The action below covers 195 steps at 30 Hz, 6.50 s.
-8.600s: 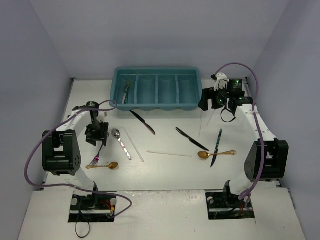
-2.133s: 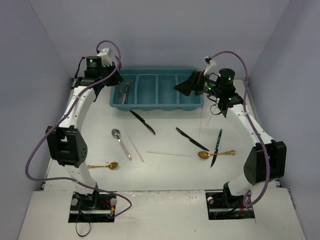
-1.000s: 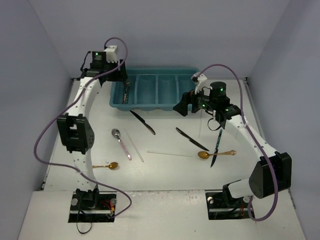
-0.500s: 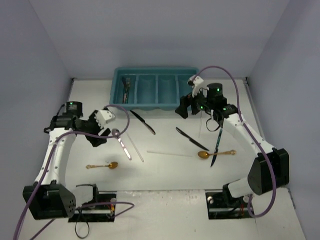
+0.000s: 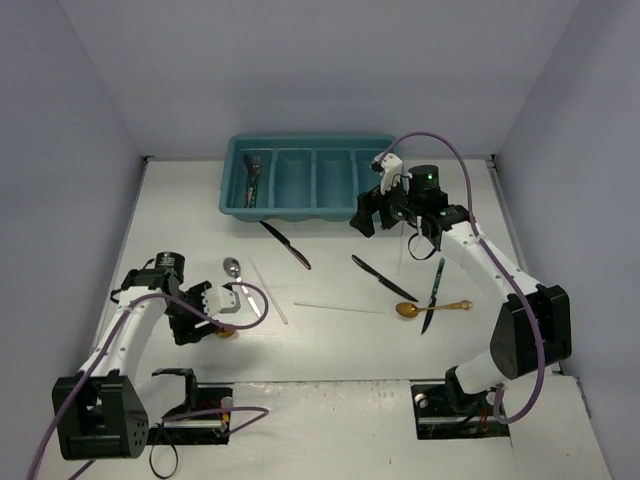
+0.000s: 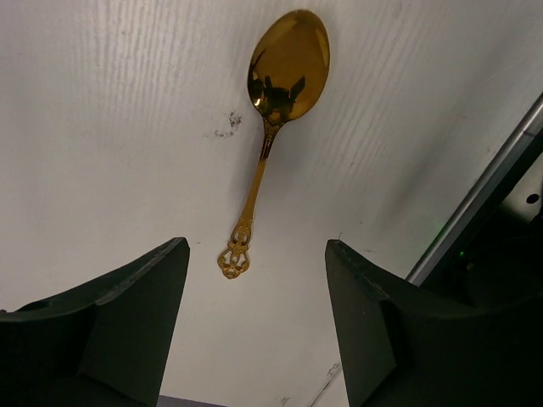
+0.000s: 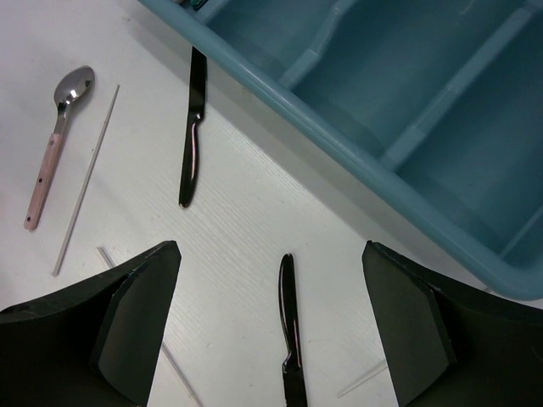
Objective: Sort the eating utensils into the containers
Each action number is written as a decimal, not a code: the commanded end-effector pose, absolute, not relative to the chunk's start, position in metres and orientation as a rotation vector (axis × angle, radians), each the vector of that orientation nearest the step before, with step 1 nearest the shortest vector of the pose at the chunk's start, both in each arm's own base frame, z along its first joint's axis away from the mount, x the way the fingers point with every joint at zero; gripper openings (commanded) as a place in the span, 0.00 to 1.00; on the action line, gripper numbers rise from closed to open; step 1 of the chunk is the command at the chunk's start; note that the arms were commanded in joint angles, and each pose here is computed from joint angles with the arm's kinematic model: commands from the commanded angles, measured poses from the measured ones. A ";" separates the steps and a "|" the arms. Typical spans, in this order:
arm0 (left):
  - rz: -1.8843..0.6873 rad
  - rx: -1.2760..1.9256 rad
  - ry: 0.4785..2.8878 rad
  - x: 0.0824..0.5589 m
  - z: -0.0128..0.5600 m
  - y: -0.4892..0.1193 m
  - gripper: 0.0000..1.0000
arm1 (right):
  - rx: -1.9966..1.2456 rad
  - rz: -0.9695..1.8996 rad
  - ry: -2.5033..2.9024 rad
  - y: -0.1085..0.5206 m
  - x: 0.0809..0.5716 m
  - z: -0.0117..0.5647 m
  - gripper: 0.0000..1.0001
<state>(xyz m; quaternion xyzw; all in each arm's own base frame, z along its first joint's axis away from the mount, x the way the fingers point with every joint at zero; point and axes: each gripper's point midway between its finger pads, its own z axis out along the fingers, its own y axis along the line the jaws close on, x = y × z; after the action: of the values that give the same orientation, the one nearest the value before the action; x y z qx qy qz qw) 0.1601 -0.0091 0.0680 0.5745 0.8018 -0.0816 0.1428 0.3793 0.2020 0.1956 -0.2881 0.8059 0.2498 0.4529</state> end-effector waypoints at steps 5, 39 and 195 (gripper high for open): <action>-0.190 1.848 2.255 0.174 0.043 -0.005 0.61 | -0.706 0.601 1.903 0.207 0.398 0.226 0.86; -0.094 1.699 1.885 0.261 0.105 -0.060 0.00 | -0.713 0.582 1.921 0.204 0.403 0.223 0.85; -0.272 0.296 2.168 0.492 0.297 -0.180 0.00 | -1.077 0.048 2.029 0.063 0.373 0.205 0.88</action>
<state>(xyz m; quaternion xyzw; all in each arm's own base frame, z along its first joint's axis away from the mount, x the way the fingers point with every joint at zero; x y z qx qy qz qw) 0.4611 -0.1292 0.2584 0.0226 0.9172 -0.0986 0.3854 0.3957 0.0879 0.1969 -0.3357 0.8242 0.0905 0.4470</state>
